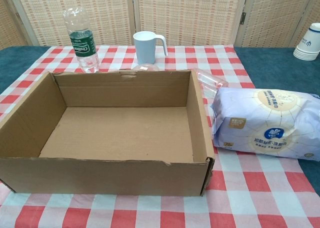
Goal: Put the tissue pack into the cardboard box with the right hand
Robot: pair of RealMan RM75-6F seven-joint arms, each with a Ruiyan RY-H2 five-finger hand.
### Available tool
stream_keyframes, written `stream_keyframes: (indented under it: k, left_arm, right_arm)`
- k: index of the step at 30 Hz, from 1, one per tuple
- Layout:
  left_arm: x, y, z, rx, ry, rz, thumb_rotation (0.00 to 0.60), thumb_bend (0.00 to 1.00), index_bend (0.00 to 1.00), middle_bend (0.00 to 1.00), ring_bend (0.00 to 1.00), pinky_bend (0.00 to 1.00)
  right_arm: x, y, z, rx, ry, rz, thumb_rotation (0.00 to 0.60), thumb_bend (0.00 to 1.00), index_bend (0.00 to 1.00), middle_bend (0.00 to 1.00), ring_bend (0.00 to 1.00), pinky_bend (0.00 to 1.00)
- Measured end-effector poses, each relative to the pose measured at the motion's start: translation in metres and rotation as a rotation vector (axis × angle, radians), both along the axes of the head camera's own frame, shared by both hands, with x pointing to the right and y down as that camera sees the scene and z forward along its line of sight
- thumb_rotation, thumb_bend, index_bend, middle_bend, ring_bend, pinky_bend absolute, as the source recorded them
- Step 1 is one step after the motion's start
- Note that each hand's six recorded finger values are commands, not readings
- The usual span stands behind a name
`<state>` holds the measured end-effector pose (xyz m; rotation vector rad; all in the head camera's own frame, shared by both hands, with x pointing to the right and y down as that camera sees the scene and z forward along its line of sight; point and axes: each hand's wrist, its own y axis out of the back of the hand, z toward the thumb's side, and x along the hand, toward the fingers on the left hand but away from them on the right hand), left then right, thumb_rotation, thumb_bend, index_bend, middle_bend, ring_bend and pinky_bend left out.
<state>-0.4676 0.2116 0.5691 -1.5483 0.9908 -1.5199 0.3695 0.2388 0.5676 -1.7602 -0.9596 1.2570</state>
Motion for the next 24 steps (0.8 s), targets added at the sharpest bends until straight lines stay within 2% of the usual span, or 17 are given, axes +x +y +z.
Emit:
stream_keyframes:
  k: [17,24]
  left_arm:
    - [-0.002,-0.005,-0.005,0.032,0.032,-0.011,0.600,0.20,0.08,0.02,0.00,0.10]
    - [-0.003,-0.004,-0.001,0.015,0.033,-0.011,0.600,0.20,0.09,0.03,0.00,0.10]
  right_arm:
    - [-0.006,0.000,0.008,-0.018,0.007,0.000,0.600,0.00,0.00,0.00,0.00,0.00]
    - [-0.009,-0.005,0.012,-0.031,0.000,-0.013,0.600,0.00,0.00,0.00,0.00,0.00]
